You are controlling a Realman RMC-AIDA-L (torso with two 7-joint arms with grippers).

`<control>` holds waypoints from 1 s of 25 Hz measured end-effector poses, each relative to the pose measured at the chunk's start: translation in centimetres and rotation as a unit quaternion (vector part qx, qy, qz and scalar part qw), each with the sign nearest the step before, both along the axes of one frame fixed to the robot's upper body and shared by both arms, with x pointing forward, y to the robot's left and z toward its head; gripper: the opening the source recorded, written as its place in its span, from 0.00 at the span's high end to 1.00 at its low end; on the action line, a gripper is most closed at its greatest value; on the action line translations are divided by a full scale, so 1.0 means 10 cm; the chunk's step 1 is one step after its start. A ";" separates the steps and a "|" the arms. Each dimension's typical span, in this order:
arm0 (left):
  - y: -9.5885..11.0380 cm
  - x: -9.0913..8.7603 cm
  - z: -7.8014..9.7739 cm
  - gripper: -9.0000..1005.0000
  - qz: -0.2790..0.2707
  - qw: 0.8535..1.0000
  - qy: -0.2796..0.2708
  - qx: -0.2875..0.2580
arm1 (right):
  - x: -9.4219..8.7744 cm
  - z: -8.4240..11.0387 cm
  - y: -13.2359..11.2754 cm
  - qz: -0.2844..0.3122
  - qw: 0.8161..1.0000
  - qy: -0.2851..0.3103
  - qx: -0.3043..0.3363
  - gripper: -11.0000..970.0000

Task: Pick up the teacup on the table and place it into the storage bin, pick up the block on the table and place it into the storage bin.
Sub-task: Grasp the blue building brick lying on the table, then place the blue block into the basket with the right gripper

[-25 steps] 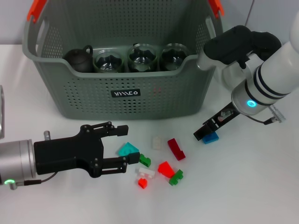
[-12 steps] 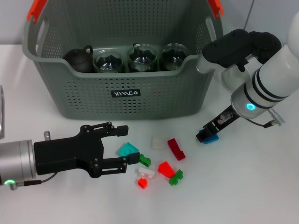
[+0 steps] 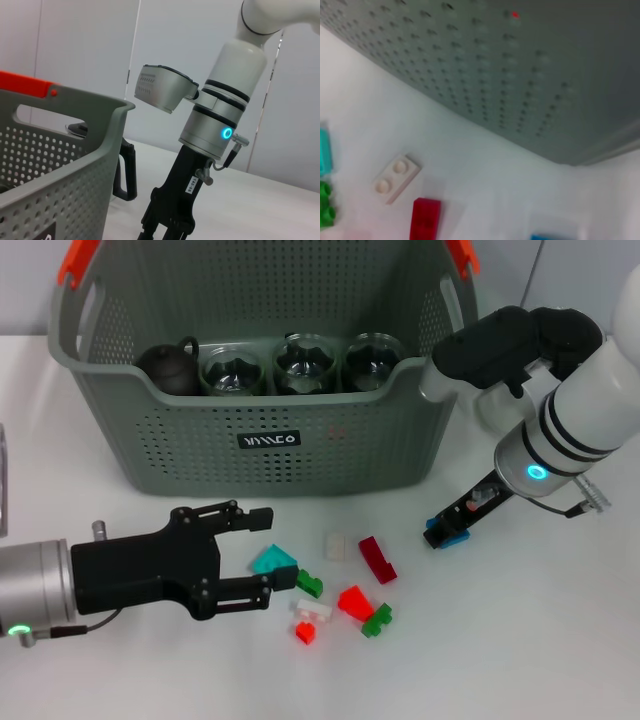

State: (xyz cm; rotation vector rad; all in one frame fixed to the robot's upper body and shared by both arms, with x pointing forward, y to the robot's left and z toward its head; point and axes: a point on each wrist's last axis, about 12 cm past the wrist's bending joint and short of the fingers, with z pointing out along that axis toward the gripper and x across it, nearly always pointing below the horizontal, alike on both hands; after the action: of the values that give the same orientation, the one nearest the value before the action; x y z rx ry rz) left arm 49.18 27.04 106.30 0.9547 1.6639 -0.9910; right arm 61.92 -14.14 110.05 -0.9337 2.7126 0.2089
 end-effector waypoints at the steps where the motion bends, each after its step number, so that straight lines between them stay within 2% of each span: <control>1: 0.00 0.00 0.00 0.24 0.001 1.000 0.000 0.000 | 0.00 0.00 0.00 0.002 1.000 0.000 -0.001 0.29; 7: 0.02 -0.01 0.00 0.24 0.007 1.000 0.000 -0.002 | -0.03 0.00 0.04 0.016 1.000 -0.003 -0.001 0.32; 10: 0.04 -0.01 -0.01 0.24 0.010 1.000 0.001 -0.003 | -0.03 0.05 0.05 0.019 1.000 -0.012 0.004 0.54; 16: 0.07 -0.05 -0.02 0.24 0.013 1.000 0.007 -0.004 | -0.16 0.30 0.04 0.042 0.999 -0.013 0.031 0.55; 21: 0.14 -0.12 -0.05 0.24 0.034 0.999 0.013 -0.010 | -0.43 0.80 0.00 0.092 0.987 0.003 0.133 0.55; 25: 0.17 -0.15 -0.06 0.24 0.042 0.999 0.017 -0.014 | -0.54 1.37 0.01 0.140 0.961 -0.037 0.234 0.55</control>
State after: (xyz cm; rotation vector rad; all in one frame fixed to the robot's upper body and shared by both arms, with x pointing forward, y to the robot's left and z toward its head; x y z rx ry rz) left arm 47.66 28.77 105.67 0.8465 1.6997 -0.9769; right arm 56.47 -14.04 123.76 -1.1341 2.2921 0.8124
